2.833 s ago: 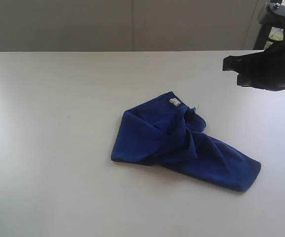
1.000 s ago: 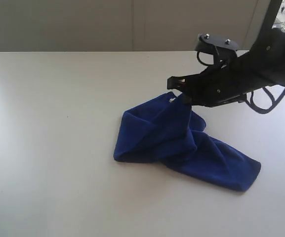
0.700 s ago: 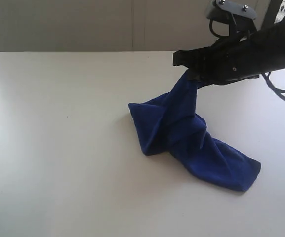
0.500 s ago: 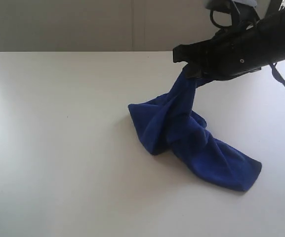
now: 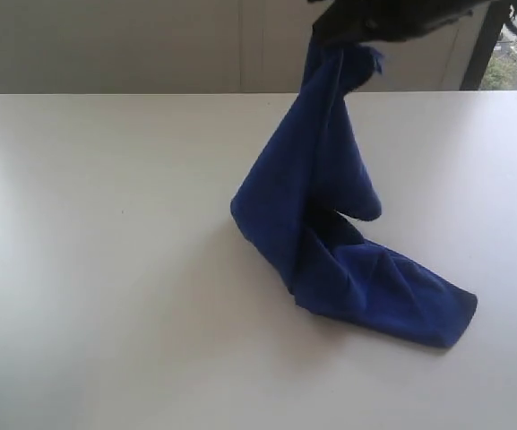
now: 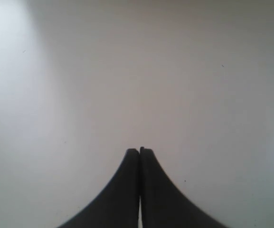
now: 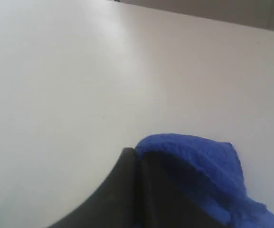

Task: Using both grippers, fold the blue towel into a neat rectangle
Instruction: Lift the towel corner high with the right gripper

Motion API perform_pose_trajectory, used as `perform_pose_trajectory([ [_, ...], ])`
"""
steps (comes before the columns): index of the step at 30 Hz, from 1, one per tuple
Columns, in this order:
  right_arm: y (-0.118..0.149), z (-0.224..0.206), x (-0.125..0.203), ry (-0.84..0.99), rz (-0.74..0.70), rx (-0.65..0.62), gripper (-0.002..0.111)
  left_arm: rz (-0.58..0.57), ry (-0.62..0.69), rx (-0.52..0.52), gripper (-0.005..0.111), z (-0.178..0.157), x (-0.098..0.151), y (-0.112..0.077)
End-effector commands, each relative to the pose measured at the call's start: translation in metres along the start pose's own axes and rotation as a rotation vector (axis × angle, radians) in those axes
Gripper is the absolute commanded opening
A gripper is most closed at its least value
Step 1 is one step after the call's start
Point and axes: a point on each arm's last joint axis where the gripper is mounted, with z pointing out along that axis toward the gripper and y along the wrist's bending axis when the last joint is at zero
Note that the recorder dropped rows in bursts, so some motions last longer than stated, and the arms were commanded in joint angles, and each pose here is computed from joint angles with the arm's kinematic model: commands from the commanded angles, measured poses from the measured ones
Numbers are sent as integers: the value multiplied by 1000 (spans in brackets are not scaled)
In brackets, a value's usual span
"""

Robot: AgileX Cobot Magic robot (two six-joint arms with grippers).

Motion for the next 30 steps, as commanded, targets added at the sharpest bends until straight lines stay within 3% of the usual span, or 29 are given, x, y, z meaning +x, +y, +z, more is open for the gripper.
perform_pose_trajectory([
  [1, 11, -12, -24, -6, -56, -38, 0, -4, -2, -2, 0, 0, 1, 0],
  [18, 49, -65, -98, -228, -75, -171, 0, -4, -2, -2, 0, 0, 1, 0],
  [26, 68, -84, -114, -332, -42, -323, 0, -4, -2, -2, 0, 0, 1, 0],
  [30, 66, -71, -111, -267, -60, -334, 0, -4, -2, -2, 0, 0, 1, 0],
])
